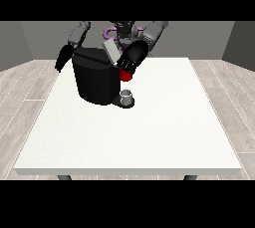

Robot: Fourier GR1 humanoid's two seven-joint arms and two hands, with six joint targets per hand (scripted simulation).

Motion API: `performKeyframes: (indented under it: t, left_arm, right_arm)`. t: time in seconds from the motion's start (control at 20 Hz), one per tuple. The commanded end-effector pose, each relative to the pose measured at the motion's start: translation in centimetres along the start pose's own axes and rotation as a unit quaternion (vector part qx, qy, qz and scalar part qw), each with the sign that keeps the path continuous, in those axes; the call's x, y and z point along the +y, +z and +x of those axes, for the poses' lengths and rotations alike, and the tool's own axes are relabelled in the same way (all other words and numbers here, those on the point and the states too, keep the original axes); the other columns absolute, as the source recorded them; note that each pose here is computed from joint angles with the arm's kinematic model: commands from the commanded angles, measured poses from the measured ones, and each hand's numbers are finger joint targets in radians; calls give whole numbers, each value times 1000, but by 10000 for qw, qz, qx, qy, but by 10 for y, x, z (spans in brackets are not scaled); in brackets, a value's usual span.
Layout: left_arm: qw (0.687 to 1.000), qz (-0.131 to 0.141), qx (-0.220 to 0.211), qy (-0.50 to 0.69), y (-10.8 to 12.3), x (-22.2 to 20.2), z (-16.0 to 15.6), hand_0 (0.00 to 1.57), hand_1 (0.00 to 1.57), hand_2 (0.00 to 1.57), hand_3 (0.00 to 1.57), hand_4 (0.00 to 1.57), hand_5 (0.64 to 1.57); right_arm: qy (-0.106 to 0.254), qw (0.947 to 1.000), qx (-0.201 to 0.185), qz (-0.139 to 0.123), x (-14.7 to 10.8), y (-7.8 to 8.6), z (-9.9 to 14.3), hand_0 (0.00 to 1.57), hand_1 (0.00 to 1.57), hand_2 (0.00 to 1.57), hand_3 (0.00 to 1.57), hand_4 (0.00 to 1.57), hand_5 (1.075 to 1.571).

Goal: Insert the coffee pod into the coffee machine and close the lid

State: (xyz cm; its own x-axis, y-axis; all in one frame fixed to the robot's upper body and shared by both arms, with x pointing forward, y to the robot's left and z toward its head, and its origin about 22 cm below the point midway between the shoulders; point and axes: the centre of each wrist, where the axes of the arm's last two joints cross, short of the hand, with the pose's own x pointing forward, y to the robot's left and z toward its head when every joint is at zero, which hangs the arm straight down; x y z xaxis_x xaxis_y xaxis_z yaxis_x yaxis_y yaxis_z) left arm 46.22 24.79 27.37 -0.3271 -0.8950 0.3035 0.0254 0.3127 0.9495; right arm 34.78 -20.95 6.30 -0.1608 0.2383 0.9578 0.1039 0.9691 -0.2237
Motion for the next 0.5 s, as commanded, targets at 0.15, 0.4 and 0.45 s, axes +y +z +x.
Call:
performKeyframes:
  t: [0.15,0.4,0.45]
  left_arm:
    - [9995,253,-92,157,-3,-5,4,1150,1150,1145,953,0,1571]
    - [9975,630,-331,41,-1,24,10,1241,1241,1202,970,0,1571]
    - [9982,547,-243,64,2,16,-3,1212,1212,1186,971,0,1571]
  right_arm:
    - [151,9998,80,53,-5,1,-2,0,0,0,0,0,1571]
    - [10,9999,-159,-52,2,-2,0,0,0,0,0,41,1571]
    - [-38,9998,-175,103,6,-1,8,0,0,0,0,85,1571]
